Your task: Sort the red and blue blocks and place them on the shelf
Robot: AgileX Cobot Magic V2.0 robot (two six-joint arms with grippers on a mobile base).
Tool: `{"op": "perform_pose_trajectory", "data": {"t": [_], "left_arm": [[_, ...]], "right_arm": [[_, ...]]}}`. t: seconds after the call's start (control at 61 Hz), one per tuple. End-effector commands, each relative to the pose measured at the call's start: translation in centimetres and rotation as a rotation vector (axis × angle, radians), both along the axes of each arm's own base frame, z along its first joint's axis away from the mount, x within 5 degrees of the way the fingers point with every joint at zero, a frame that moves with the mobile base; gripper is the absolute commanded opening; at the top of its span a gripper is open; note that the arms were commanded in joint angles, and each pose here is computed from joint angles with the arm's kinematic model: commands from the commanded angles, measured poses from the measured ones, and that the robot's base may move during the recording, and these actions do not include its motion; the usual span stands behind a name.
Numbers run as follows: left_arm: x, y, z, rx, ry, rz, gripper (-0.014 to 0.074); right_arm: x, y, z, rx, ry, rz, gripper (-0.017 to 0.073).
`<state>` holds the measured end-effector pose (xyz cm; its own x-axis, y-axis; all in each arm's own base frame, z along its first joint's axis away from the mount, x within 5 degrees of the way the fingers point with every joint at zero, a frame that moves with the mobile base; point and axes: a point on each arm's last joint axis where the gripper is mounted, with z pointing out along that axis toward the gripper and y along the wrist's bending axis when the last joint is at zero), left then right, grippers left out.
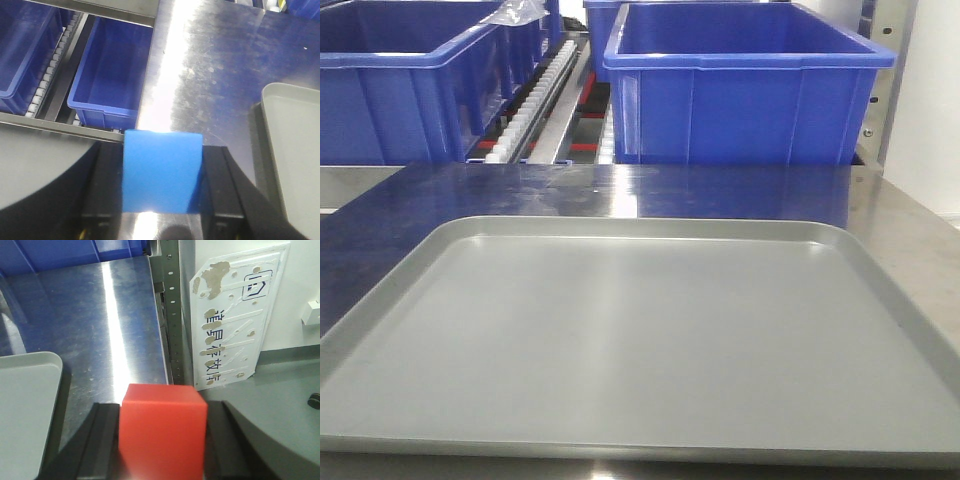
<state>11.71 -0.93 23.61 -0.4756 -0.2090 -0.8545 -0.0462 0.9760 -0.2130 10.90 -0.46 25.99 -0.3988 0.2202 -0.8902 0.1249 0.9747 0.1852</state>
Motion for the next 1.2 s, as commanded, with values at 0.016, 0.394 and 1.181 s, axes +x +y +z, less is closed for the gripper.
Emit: {"op": "perform_pose_trajectory", "data": {"t": [0.016,0.394,1.181], "left_arm": [[0.46,-0.12,1.59,-0.025,-0.100,-0.001,0.0125],[0.46,-0.12,1.59,-0.025,-0.100,-0.001,0.0125],[0.46,-0.12,1.59,-0.025,-0.100,-0.001,0.0124]], "right_arm": [[0.33,-0.13,1.58,-0.027,-0.102,-0.003,0.0049],[0.33,-0.13,1.58,-0.027,-0.102,-0.003,0.0049],[0.33,-0.13,1.58,-0.027,-0.102,-0.003,0.0049]]}}
